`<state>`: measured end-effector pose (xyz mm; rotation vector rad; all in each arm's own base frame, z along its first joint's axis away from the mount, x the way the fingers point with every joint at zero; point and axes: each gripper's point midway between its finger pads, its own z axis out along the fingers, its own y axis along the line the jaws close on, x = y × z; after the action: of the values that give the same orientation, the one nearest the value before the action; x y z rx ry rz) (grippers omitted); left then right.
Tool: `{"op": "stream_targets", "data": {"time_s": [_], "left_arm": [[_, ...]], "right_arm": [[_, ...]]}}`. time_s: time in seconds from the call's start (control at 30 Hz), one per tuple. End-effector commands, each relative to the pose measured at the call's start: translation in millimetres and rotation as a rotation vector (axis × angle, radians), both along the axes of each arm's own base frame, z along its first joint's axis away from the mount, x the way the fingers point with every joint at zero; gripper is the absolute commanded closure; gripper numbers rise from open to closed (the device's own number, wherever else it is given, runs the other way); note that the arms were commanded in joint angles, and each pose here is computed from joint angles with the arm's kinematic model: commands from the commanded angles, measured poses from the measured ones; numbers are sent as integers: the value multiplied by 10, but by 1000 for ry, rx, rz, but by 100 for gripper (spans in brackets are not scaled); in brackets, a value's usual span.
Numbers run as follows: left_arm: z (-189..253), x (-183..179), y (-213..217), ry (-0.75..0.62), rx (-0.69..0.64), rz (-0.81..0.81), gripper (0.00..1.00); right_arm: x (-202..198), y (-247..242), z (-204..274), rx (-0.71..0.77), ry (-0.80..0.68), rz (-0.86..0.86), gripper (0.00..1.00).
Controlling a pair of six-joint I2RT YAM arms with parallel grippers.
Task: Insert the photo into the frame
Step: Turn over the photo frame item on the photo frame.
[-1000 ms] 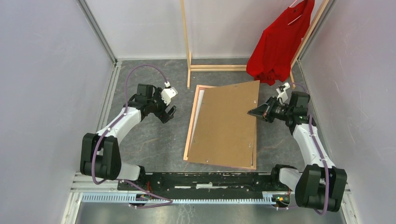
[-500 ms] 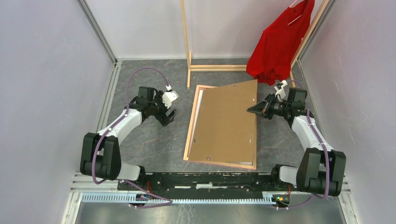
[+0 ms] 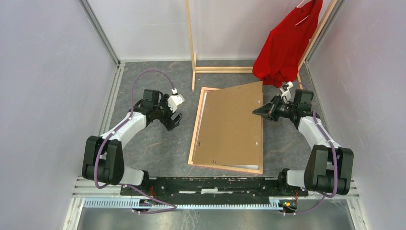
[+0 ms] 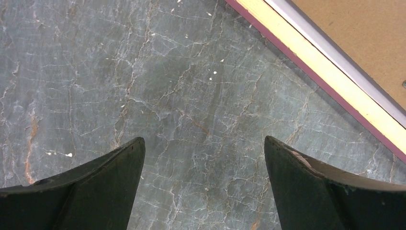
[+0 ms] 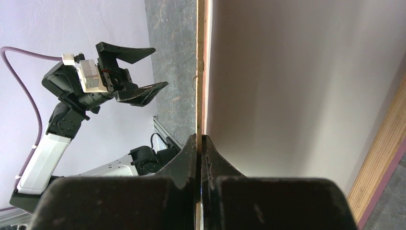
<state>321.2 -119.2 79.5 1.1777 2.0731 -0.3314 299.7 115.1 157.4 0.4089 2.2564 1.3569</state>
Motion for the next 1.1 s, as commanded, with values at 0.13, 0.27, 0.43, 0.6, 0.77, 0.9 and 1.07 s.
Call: {"op": "stream_targets", "data": {"time_s": [0.13,0.27,0.43,0.6,0.77,0.9,1.07], "left_arm": [[-70,-66,-41,13,17,-46,0],[-74,-82,-31,16,24,-51,0],[-56,-88,-29,13,27,-52,0],[-50,-92,-41,14,32,-58,0],[-56,-114,-100,20,30,-70,0],[-55,-125,-148,22,33,-77,1],[-73,-138,-204,25,37,-89,1]], "right_arm": [[211,9,315,21,-150,36,100],[226,15,293,30,-149,44,100],[233,21,255,37,-145,51,100],[194,26,201,31,-136,65,100],[171,8,155,-7,-126,87,100],[159,-13,108,-36,-118,102,100],[180,-22,92,-42,-115,103,100]]}}
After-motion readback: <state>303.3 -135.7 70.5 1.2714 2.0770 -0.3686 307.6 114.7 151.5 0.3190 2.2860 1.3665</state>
